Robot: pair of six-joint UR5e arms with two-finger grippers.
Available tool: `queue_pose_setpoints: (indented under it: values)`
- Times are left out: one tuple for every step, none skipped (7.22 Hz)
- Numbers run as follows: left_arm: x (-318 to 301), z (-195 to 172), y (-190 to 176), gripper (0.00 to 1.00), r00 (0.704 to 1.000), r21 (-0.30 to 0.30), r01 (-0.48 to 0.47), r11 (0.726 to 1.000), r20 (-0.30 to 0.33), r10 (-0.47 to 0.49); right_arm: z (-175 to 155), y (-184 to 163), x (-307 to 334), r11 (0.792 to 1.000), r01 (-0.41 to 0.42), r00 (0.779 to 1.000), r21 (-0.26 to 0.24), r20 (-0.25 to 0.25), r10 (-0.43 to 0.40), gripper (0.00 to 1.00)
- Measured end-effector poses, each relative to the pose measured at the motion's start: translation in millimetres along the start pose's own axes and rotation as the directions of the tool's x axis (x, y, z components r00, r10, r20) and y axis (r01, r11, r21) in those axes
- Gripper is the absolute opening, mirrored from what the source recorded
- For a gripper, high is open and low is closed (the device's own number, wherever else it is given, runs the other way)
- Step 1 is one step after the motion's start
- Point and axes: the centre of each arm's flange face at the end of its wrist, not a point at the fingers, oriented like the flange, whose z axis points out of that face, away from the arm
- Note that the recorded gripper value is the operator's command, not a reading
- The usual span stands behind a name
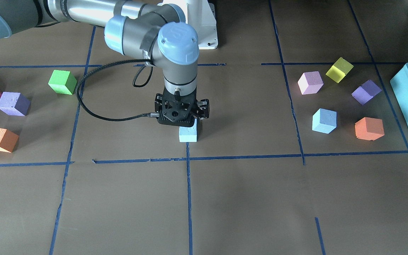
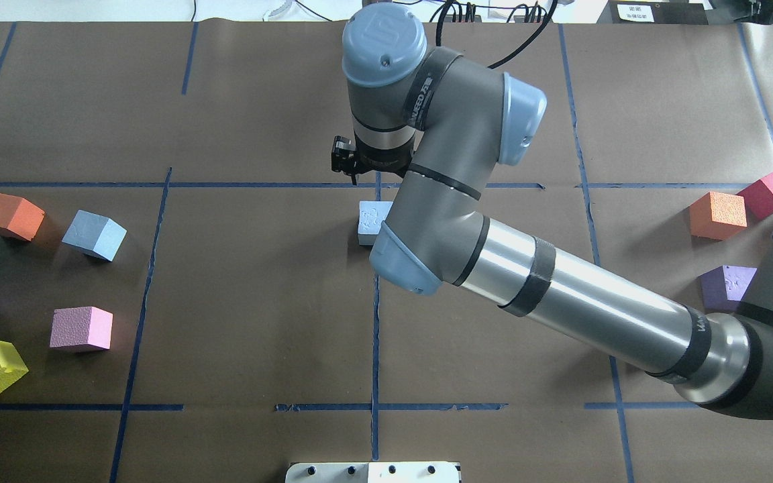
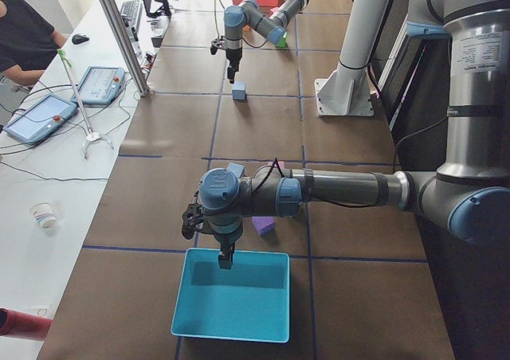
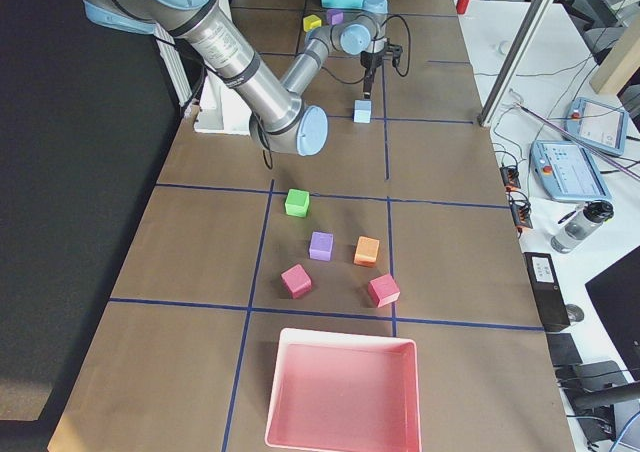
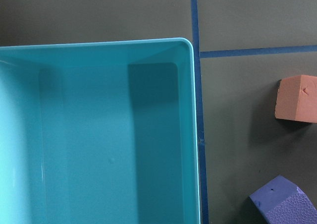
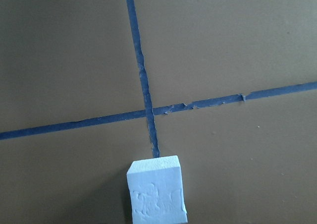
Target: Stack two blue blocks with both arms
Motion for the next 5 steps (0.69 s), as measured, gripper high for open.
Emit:
queue_pose_setpoints:
  values:
    - [8,-8,-3,1.0,1.0,0.016,-0.017,1.0,0.003,0.017,-48,2,16,1.0,-0.01,1.0,0.008,0.015,0.01,1.0]
    - [23,-22,-7,1.0,0.999,0.045,-0.047,0.998,0.007,0.047,-85,-2,40,0.999,-0.028,0.999,0.017,0.039,0.027,1.0]
    - [48,-44,-10,1.0,0.997,0.084,-0.08,0.993,0.012,0.079,-110,-11,77,0.999,-0.04,0.997,0.029,0.063,0.038,1.0]
    - [84,-61,-11,1.0,0.995,0.11,-0.099,0.989,0.01,0.098,-121,-24,123,0.999,-0.028,0.997,0.038,0.07,0.025,1.0]
    - [140,-68,-11,1.0,0.994,0.114,-0.112,0.987,-0.006,0.113,-125,-43,180,0.999,0.018,0.998,0.041,0.06,-0.021,1.0]
